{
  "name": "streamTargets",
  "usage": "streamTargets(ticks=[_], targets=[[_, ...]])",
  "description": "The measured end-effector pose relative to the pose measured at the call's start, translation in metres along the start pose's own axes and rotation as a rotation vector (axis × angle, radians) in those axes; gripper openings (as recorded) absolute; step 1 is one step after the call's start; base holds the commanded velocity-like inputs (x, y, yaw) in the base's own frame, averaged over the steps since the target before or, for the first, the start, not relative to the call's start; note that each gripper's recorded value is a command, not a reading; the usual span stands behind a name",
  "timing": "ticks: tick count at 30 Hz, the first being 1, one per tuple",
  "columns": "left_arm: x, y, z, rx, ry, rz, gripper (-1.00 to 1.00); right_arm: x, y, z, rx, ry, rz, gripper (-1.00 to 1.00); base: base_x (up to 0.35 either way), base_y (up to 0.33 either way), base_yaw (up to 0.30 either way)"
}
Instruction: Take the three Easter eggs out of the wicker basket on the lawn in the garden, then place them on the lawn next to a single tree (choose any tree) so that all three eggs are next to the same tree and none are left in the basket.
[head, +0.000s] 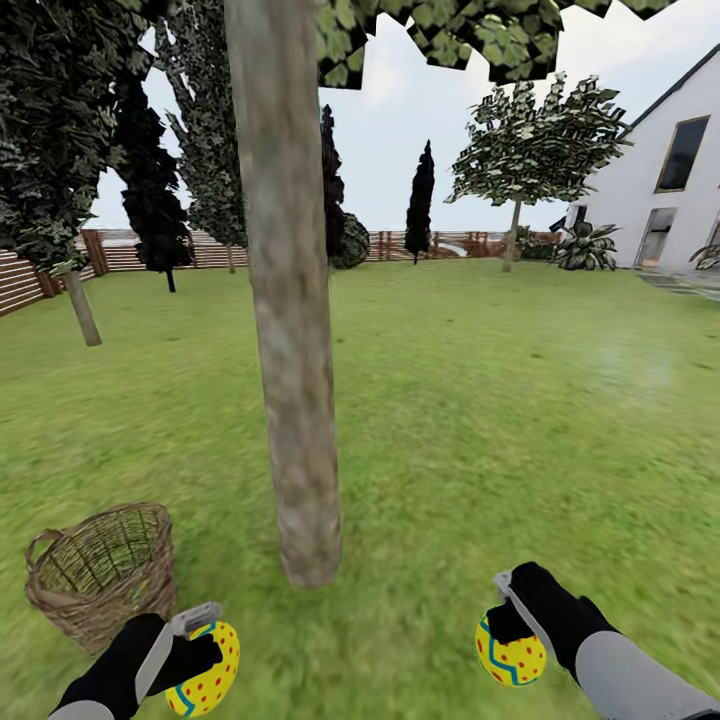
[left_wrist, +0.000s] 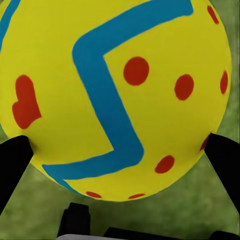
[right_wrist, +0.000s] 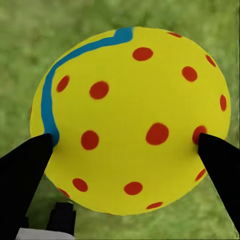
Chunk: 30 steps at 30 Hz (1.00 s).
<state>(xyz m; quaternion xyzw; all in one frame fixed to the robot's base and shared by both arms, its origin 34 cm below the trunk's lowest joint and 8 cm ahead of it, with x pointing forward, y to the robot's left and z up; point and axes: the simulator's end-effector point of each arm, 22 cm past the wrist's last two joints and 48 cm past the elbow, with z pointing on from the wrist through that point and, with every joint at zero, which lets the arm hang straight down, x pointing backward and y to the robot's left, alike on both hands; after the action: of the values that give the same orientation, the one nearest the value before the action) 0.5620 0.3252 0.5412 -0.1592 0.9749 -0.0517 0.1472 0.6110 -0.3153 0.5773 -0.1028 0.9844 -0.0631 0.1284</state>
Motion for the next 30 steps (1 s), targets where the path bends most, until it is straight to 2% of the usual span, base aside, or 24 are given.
streamTargets(ticks=[8,10,12,13,17,19,23,26,30], targets=[[0.003,-0.001,0.001,0.002,0.006,-0.001,-1.0,-0.012,-0.001,-0.008,0.018,-0.017,-0.002,-1.0,0.197,-0.272,0.0],[0.015,0.0,0.006,0.0,0.034,-0.002,-1.0,-0.021,0.005,-0.012,0.013,-0.056,-0.005,-1.0,0.197,-0.272,0.0],[0.02,0.0,0.008,0.0,0.046,-0.003,-1.0,-0.031,0.022,-0.026,-0.002,-0.14,-0.032,-1.0,0.197,-0.272,0.0],[0.02,-0.001,0.008,0.0,0.047,-0.003,-1.0,-0.027,0.024,-0.031,0.015,-0.141,-0.042,-1.0,0.197,-0.272,0.0],[0.021,-0.001,0.008,0.001,0.049,-0.003,-1.0,-0.011,0.012,-0.032,0.144,-0.084,-0.049,-1.0,0.197,-0.272,0.0],[0.021,-0.001,0.008,0.001,0.049,-0.003,-1.0,0.001,0.012,-0.025,0.153,-0.053,-0.052,-1.0,0.199,-0.271,0.0],[0.018,0.002,0.007,-0.004,0.043,-0.004,-1.0,0.015,0.017,-0.016,0.135,-0.014,-0.049,-1.0,0.135,-0.111,0.0],[0.015,0.003,0.006,-0.006,0.036,-0.006,-1.0,0.025,0.045,-0.009,0.045,0.015,-0.035,-1.0,0.011,-0.006,0.0],[0.014,0.004,0.006,-0.007,0.033,-0.007,-1.0,0.025,0.048,-0.008,0.031,0.015,-0.032,-1.0,0.0,0.0,0.0]])
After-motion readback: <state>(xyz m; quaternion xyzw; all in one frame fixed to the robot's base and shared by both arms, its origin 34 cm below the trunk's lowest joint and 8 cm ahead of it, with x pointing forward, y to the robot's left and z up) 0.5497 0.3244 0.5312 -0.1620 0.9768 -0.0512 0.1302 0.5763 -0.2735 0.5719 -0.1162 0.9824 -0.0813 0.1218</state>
